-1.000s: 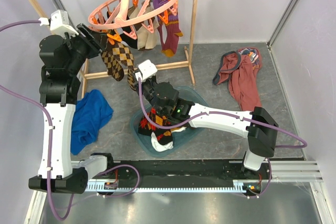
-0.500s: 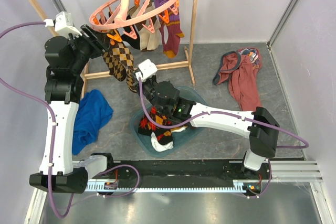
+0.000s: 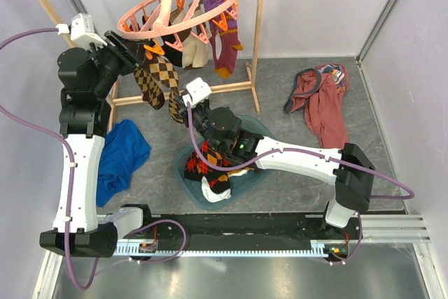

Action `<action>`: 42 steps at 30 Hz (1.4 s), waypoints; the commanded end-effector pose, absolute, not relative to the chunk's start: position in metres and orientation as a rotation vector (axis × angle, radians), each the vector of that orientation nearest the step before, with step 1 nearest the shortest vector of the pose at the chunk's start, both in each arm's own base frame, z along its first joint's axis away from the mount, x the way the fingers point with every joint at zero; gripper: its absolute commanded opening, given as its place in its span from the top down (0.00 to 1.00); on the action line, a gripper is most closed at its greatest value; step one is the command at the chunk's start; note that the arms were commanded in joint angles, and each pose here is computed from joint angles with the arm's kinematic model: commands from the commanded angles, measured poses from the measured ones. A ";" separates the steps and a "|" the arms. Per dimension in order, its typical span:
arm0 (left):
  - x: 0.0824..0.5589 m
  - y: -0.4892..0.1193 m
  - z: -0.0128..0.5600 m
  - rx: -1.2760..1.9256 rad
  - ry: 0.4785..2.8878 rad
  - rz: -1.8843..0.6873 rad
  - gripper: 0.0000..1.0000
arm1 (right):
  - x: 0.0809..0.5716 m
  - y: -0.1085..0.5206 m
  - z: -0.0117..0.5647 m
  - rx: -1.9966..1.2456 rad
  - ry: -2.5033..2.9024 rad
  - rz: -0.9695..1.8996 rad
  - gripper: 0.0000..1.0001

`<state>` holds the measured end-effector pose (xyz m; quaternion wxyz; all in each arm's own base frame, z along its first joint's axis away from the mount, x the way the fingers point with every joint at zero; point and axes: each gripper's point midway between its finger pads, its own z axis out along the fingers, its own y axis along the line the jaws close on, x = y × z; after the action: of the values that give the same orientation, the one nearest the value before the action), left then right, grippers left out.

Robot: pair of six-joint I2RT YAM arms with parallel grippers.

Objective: Remove the socks clipped to the hanger

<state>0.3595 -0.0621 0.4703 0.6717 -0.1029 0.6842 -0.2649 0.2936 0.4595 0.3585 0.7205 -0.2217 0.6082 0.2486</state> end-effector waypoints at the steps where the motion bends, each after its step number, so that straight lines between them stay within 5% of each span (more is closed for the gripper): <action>1: 0.362 -0.060 0.479 -0.264 1.501 -0.621 0.48 | 0.289 0.449 0.388 -0.444 1.299 0.602 1.00; 6: 0.365 -0.060 0.477 -0.270 1.509 -0.626 0.58 | 0.288 0.448 0.389 -0.439 1.301 0.608 1.00; 15: 0.361 -0.061 0.482 -0.253 1.495 -0.630 0.98 | 0.290 0.445 0.382 -0.424 1.334 0.615 1.00; 31: 0.353 -0.070 0.469 -0.177 1.522 -0.642 0.97 | 0.250 0.405 0.270 -0.500 1.661 0.671 0.94; 34: 0.351 -0.074 0.470 -0.147 1.525 -0.655 0.91 | 0.244 0.392 0.242 -0.499 1.739 0.647 0.91; 42: 0.339 -0.072 0.464 -0.064 1.496 -0.582 0.53 | 0.219 0.356 0.178 -0.412 1.931 0.681 0.80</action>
<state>0.3557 -0.0734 0.4563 0.6647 -0.0702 0.6869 -0.2854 0.2276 0.3722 0.1780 0.5193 -0.2247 0.7845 0.2538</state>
